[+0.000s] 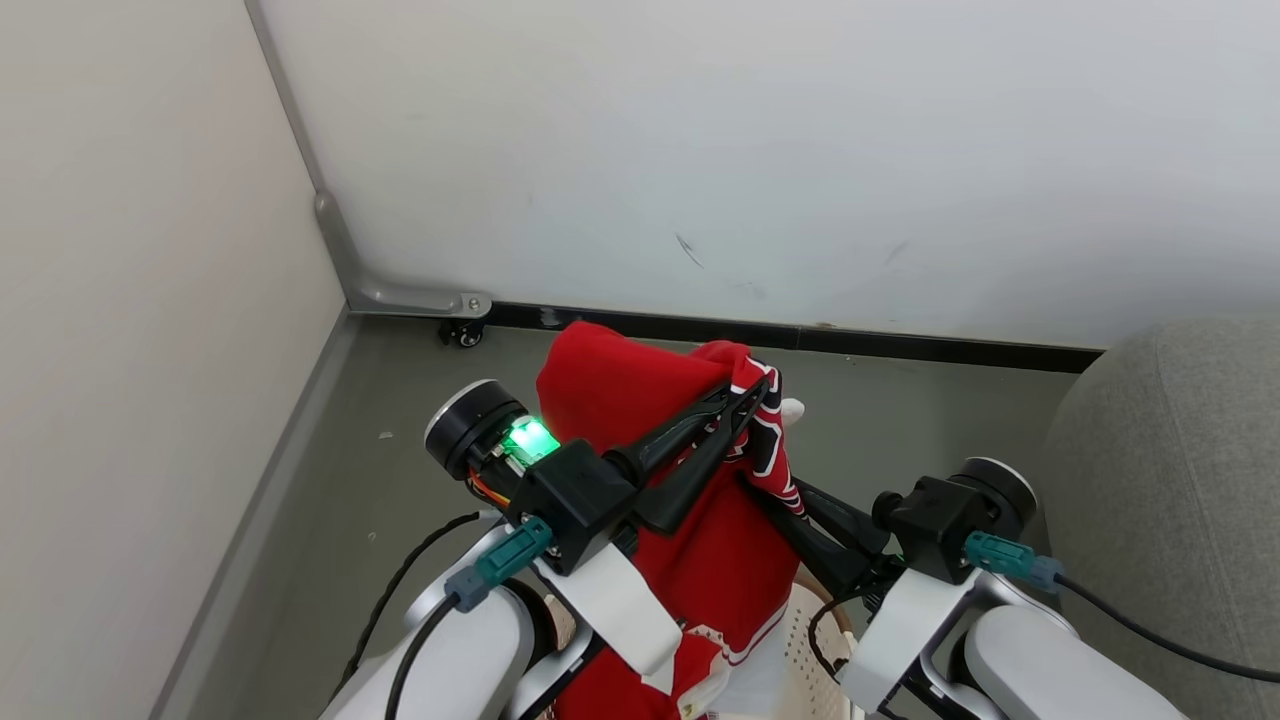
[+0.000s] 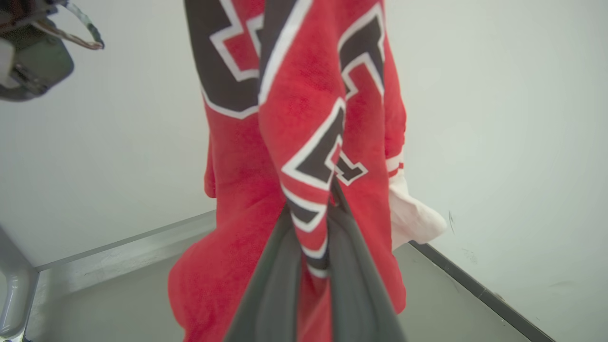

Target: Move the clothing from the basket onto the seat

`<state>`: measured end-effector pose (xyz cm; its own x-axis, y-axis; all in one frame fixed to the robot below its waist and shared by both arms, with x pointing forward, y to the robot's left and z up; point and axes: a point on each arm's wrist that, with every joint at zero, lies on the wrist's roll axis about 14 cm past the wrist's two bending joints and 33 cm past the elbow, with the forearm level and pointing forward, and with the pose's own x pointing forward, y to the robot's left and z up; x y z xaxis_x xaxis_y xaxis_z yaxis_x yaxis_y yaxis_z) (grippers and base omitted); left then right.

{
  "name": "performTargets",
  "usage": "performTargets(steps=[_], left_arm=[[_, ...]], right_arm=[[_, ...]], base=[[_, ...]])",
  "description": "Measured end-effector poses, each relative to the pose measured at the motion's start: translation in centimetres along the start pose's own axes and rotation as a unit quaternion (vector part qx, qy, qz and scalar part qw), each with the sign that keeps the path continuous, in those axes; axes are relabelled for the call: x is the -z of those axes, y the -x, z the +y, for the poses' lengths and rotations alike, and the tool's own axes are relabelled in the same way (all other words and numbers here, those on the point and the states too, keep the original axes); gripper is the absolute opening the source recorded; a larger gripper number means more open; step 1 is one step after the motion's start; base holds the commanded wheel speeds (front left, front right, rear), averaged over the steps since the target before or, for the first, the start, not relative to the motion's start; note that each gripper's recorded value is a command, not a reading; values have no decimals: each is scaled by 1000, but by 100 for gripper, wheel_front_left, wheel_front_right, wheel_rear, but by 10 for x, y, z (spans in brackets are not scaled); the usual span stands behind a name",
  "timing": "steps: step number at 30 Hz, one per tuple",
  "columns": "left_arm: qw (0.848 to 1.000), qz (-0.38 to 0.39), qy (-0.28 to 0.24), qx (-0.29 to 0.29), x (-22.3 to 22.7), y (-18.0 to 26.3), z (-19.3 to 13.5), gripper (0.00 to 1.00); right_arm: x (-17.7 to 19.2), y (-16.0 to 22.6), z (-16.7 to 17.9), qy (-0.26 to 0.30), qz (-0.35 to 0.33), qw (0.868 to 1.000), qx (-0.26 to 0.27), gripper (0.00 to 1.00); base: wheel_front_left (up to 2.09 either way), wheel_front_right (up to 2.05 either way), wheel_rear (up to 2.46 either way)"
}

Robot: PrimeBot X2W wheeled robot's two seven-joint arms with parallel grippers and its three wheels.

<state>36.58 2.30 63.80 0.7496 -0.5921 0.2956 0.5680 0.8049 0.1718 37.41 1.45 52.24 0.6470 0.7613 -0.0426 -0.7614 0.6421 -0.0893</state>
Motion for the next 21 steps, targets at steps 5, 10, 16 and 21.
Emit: performTargets(steps=[5, 10, 16, 21], left_arm=[[1000, 10, 13, -9, 4, 5, 8, 0], [999, 43, 19, -26, 22, 16, 20, 0], [995, 81, 21, -45, 44, 29, 35, 0], [994, 88, 37, -49, 51, 31, 35, 0]], right_arm=[[-3, -1, 3, 1, -3, 1000, -3, 0], [-5, 1, 4, -1, -6, 1000, -4, 0], [-18, 5, -3, -30, -30, 999, 11, 0], [-32, 13, -20, -30, -52, 998, 35, 0]], base=[[0, 0, 0], [0, 0, 0], [0, 0, 0], [0, 0, 0]])
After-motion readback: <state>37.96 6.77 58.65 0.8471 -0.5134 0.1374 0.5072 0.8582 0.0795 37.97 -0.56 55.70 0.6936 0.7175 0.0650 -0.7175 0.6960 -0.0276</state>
